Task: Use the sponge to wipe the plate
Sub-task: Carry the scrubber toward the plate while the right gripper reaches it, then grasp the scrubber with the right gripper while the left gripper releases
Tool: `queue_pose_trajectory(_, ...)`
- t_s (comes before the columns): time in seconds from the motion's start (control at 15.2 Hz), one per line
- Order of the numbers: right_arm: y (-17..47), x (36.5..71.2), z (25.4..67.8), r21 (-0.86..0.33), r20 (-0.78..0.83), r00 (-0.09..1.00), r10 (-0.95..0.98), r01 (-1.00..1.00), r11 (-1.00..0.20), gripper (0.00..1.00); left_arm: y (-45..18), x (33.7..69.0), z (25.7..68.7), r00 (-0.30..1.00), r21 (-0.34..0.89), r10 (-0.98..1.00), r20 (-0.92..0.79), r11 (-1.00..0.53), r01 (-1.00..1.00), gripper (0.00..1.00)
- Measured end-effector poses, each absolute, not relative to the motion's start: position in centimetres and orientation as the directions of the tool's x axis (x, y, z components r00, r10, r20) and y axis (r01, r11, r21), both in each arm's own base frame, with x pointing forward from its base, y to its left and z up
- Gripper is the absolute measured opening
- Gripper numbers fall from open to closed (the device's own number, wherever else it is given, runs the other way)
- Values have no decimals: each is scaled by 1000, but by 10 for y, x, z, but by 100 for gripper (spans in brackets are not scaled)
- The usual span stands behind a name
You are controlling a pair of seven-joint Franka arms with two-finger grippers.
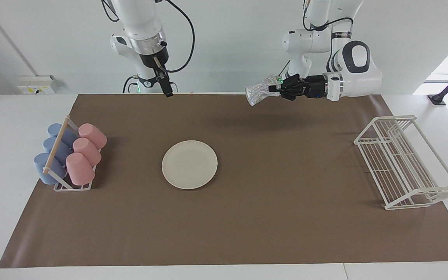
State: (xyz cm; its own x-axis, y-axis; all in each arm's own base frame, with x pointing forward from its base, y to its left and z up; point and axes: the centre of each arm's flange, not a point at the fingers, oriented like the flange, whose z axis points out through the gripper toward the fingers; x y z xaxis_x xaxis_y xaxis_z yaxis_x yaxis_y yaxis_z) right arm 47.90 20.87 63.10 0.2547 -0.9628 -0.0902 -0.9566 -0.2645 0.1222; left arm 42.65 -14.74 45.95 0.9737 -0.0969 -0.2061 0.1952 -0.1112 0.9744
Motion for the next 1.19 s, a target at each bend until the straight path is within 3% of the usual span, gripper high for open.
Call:
queue_pose_trajectory(0.53,255,458,639,83,-87,231,-969,-968,-238,100,-234,395,464,978,981,-103,-182,-84,174,6)
queue_pose_trajectory(1.19,336,405,621,-10,-134,153,-979,-988,-153,100,-235,395,465,978,981,-88,-187,-65,182,6)
